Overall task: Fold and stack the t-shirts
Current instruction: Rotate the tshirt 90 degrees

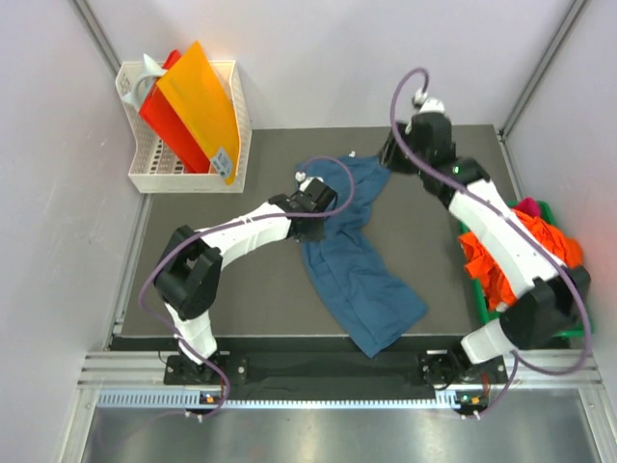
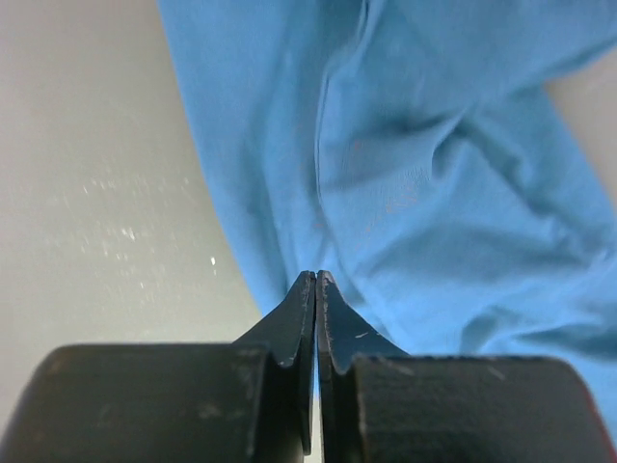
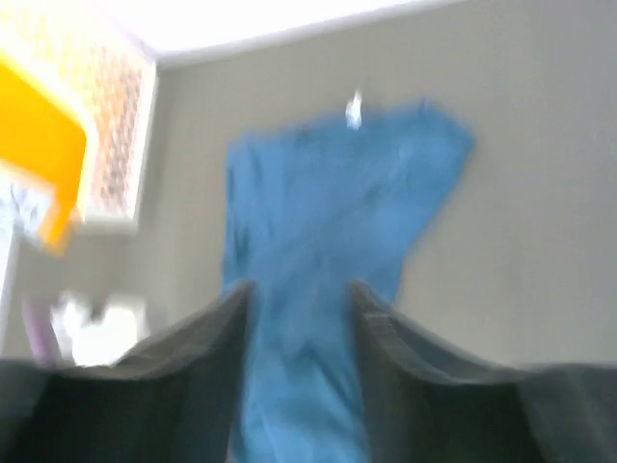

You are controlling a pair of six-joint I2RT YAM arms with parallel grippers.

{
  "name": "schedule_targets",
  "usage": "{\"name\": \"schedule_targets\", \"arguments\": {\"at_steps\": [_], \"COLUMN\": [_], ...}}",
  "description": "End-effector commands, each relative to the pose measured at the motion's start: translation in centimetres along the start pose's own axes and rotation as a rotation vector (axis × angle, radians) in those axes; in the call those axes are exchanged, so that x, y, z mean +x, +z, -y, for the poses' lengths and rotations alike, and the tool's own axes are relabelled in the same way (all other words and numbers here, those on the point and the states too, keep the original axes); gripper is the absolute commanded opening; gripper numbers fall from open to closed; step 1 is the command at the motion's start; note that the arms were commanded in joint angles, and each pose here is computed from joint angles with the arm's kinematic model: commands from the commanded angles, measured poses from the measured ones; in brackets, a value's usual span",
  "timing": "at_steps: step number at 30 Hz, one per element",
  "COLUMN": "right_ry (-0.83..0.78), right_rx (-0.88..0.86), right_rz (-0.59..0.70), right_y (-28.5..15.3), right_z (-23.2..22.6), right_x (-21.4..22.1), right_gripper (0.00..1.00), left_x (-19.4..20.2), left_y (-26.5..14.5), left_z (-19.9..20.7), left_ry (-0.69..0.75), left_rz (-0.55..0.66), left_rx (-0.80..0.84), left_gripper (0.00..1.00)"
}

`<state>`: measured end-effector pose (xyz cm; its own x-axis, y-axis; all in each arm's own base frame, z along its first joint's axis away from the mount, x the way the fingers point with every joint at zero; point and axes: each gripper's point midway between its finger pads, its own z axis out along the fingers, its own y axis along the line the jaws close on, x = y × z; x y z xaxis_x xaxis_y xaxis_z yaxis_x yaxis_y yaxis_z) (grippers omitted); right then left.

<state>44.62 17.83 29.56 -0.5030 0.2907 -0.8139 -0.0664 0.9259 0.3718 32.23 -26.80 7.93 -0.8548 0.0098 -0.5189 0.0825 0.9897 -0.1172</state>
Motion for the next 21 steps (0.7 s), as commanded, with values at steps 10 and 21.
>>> {"name": "schedule_targets", "arguments": {"at_steps": [10, 21], "right_ry": [-0.080, -0.090], "right_rx": [0.138, 0.136], "right_rz": [-0.253, -0.394], "right_y": [-9.7, -12.2], "right_z": [4.7, 5.5], "right_x": [19.9, 28.0], "right_gripper": [0.04, 0.07], "left_x": [0.7, 9.6], "left_y": [-2.3, -5.5], "left_z": [6.2, 10.6], "left_ry": [0.047, 0.171], "left_rz": [0.077, -0.023], "left_rx": [0.210, 0.352], "left_gripper": [0.00, 0.01]}}
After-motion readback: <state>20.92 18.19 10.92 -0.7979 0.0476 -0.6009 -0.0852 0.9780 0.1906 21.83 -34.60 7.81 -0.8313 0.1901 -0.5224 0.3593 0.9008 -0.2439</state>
